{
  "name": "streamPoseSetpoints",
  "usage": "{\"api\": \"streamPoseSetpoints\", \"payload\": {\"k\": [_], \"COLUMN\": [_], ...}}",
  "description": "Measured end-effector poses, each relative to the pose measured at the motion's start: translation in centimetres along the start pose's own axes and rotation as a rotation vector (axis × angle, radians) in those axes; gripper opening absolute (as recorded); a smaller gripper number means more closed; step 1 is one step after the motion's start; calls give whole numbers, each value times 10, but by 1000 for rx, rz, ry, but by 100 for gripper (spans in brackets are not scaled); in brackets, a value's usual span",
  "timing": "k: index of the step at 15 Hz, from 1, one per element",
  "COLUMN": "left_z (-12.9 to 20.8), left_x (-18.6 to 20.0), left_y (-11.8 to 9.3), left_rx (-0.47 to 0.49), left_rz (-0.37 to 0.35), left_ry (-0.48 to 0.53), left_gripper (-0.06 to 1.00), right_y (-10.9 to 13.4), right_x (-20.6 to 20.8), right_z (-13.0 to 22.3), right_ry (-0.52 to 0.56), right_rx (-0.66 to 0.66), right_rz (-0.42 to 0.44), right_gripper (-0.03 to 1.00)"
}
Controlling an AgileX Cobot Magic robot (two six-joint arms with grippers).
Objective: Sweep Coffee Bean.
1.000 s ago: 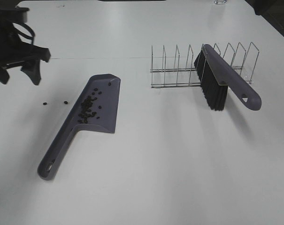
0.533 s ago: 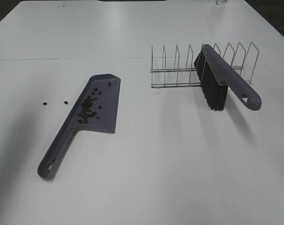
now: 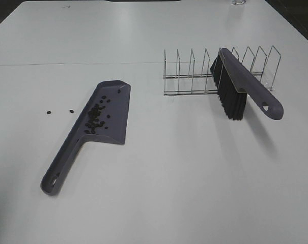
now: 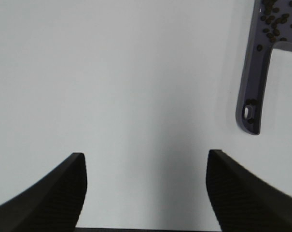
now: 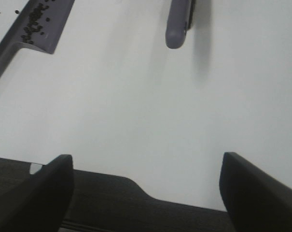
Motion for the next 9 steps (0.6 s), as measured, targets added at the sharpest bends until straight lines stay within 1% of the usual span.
{"api": "streamPoseSetpoints", "payload": {"k": [1,3,5,7,9], "left_z": [4,25,43,56,66], "left_x": [4,19,31,42,53], "left_y": [0,-1,-2,-3,-3], "left_rx": [0,-2,0,0,-10], "left_rz": [-3,-21,-33,-45,-57], "left_ry": [-23,-118,-210,-309,-396], "left_gripper": [64,64,64,64,64], "right_y": [-7,-17,-21,-23,-23], "right_x": [-2,-2,-3,-2,-1], "right_z": [12,33,50,63,69], "right_ry": [-9,-56,-99,-155,-233], "right_rx": [10,53,92,104,111], "right_rz": [25,45,37,20,-1], "right_gripper": [73,73,73,73,73]}}
Point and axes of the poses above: a point on each arm's last joint axis where the gripper is mounted, x pointing back along that axis away from the gripper, y along the wrist's bending axis when the last joint is at zero, z = x × y, the point moved 6 cm from there along -x, pointing out along that axis toward the gripper, and after that the axes turned 11 degrees about -x, right-handed, at the moved point
